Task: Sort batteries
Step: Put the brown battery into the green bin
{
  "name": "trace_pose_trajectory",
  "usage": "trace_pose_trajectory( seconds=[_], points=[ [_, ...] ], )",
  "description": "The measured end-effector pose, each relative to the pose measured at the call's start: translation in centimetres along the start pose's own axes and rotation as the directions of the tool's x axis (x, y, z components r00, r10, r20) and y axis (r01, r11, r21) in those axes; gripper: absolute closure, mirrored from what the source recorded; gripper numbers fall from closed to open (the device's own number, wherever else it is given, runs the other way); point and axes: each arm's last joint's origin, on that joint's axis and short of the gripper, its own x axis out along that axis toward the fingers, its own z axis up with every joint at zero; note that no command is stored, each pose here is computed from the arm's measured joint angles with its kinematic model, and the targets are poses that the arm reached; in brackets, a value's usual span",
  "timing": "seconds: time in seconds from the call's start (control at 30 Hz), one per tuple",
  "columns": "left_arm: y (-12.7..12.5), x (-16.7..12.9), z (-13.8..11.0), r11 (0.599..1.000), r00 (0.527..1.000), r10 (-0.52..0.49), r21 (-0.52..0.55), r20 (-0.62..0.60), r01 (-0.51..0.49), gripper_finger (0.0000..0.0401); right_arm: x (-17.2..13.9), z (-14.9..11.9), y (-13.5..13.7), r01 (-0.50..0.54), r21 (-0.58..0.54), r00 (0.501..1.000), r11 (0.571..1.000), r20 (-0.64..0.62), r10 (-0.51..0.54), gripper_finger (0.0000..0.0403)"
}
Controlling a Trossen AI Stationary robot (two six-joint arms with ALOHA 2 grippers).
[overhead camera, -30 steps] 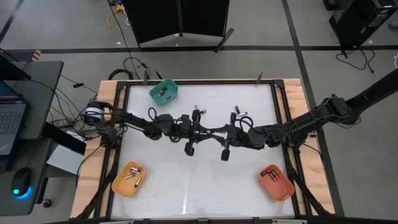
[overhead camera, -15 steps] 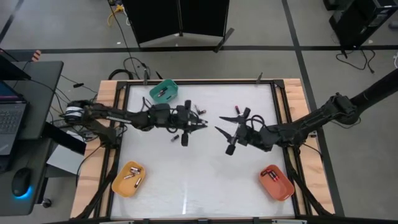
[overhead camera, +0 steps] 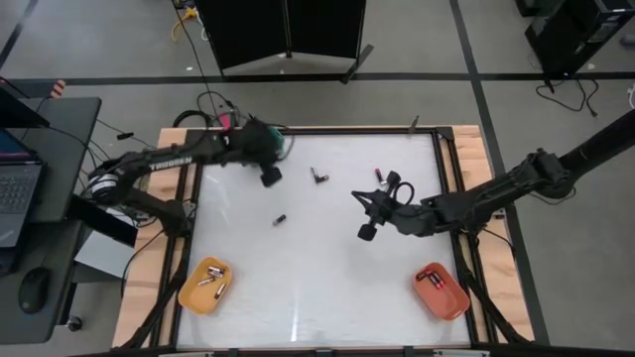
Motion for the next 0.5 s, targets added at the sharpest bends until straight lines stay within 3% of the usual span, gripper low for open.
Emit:
trace_pose_trajectory(
  seconds=[0.2, 0.5],
  points=[
    [4.4, 2.5, -1.6, 0.996, 0.972, 0.040, -0.068, -0.230, -0.057, 0.0345, 0.7, -0.5, 0.4, -0.044, -0.003, 0.999, 0.999, -0.031, 0.044, 0.0386],
    [7.4, 7.5, -2.8, 0.993, 0.906, 0.024, -0.093, -0.423, -0.070, 0.0345, 1.3, -0.9, 0.4, -0.034, -0.010, 0.998, 0.999, -0.051, 0.033, 0.0388]
  ],
)
